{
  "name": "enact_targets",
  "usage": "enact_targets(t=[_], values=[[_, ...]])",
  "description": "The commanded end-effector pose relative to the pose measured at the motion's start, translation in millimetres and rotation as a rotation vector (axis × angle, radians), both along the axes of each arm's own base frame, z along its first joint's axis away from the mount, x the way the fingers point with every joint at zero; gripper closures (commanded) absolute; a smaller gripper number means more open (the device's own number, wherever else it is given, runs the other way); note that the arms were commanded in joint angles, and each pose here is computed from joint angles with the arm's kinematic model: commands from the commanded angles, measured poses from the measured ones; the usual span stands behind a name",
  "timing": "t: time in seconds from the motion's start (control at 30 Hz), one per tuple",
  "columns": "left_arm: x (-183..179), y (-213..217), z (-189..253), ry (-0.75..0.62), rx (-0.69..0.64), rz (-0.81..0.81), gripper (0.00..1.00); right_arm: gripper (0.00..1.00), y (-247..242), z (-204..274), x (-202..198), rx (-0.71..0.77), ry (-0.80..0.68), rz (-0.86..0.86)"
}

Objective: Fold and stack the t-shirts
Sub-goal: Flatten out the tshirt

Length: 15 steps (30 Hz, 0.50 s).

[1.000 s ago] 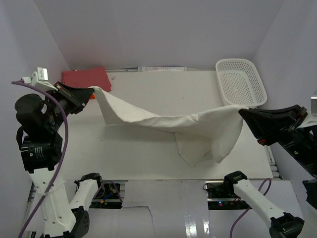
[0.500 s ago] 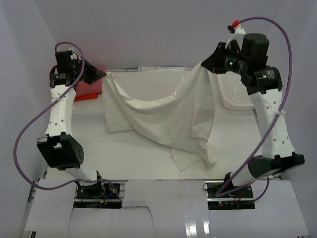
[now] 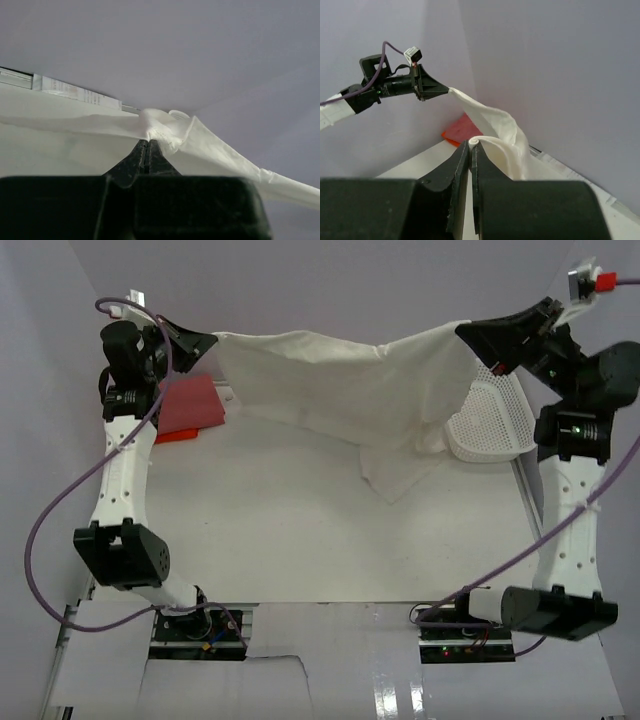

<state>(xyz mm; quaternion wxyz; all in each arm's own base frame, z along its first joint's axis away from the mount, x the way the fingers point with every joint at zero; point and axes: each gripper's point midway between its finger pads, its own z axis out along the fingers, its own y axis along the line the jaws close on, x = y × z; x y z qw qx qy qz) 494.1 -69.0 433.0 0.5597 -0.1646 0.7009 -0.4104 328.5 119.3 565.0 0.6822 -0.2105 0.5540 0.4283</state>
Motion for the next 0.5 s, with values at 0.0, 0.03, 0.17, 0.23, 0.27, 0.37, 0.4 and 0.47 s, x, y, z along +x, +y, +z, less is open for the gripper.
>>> enact_targets(t=[0.0, 0.03, 0.17, 0.23, 0.27, 0.37, 0.4, 0.47], values=[[-101.2, -3.5, 123.4, -0.422, 0.114, 0.045, 1.0, 0.92, 23.6, 45.0, -126.3, -0.121, -0.392, 0.076], [-103.8, -4.2, 95.8, -0.359, 0.117, 0.043, 1.0, 0.92, 24.0, 33.0, -124.2, -0.105, -0.346, 0.083], [-123.0, -20.3, 19.0, -0.212, 0.05, -0.047, 1.0, 0.92, 30.5, -38.5, -121.9, -0.03, -0.13, 0.202], [-137.1, -27.7, 4.4, -0.172, 0.032, -0.084, 1.0, 0.92, 29.6, -65.5, -123.2, -0.032, -0.027, 0.178], [-149.5, -29.6, 4.8, -0.177, 0.036, -0.093, 1.0, 0.92, 28.1, -68.3, -123.5, -0.036, -0.006, 0.151], [-173.6, -29.1, -2.4, -0.126, 0.053, -0.084, 1.0, 0.92, 30.2, -80.8, -144.2, -0.037, 0.086, 0.139], [-177.3, -25.5, -12.1, -0.083, 0.06, -0.059, 1.0, 0.92, 30.3, -96.0, -151.1, -0.017, 0.132, 0.131], [-197.5, -26.1, -37.8, 0.01, 0.053, -0.059, 1.0, 0.92, 32.9, -122.6, -168.7, 0.014, 0.228, 0.142]])
